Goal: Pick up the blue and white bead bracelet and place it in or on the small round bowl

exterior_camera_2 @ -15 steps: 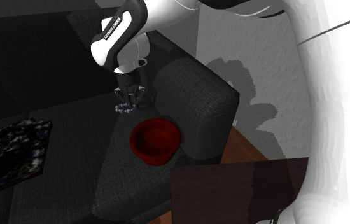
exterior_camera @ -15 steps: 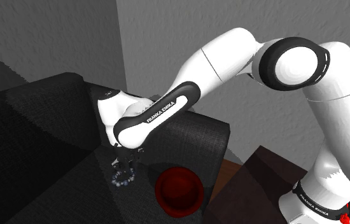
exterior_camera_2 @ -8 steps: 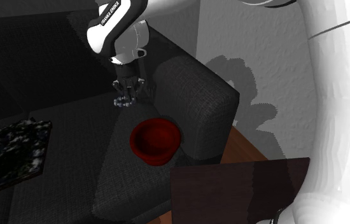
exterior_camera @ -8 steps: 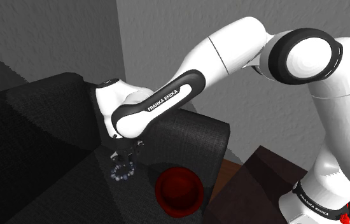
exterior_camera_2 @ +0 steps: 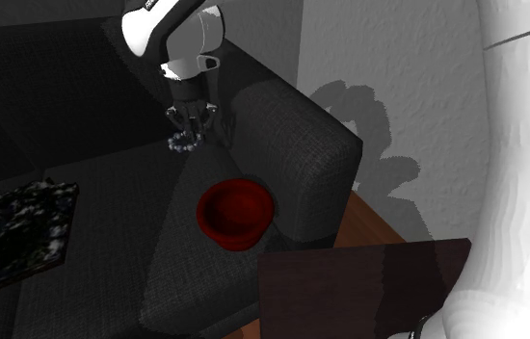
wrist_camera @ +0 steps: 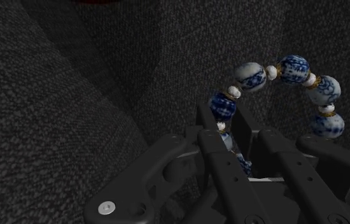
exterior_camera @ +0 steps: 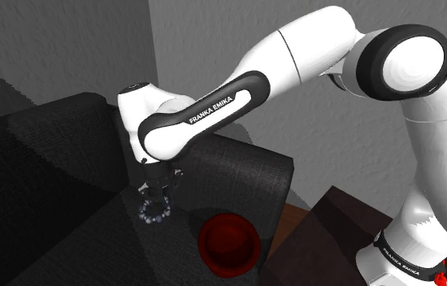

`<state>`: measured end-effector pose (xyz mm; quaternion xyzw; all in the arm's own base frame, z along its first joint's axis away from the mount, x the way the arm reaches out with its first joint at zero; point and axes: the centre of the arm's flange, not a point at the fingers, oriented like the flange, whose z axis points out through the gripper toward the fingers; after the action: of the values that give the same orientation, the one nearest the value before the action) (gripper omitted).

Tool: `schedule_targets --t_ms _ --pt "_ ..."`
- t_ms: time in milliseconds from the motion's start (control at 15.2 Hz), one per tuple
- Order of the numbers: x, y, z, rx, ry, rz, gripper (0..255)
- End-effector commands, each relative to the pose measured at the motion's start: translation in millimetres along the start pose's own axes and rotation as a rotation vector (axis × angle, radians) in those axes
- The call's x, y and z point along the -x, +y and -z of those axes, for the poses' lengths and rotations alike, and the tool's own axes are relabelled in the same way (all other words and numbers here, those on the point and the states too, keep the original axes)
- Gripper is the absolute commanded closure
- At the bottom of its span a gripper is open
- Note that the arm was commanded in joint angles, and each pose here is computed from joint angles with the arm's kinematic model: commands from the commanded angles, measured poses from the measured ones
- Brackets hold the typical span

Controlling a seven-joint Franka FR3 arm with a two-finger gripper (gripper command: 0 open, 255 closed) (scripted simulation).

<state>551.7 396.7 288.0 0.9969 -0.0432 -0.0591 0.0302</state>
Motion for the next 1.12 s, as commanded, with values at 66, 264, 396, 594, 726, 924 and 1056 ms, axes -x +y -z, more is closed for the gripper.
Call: schedule_targets --t_ms 66,264,396,594,726,924,1056 --pt "1.3 1.0 15.9 0.0 0.0 0.0 255" --pt "20.9 18.8 14.2 0.0 0.0 0.0 255" --pt "40.3 36.5 11.4 0.0 0.0 0.0 255" --pt "69.4 63.0 7.2 0.0 0.0 0.0 255" --pt "88.8 80.7 4.4 0.0 0.0 0.0 255" --pt "117.9 107.2 0.3 0.0 0.0 0.0 255" --pt "137.3 124.8 -2.5 0.0 0.0 0.0 255"
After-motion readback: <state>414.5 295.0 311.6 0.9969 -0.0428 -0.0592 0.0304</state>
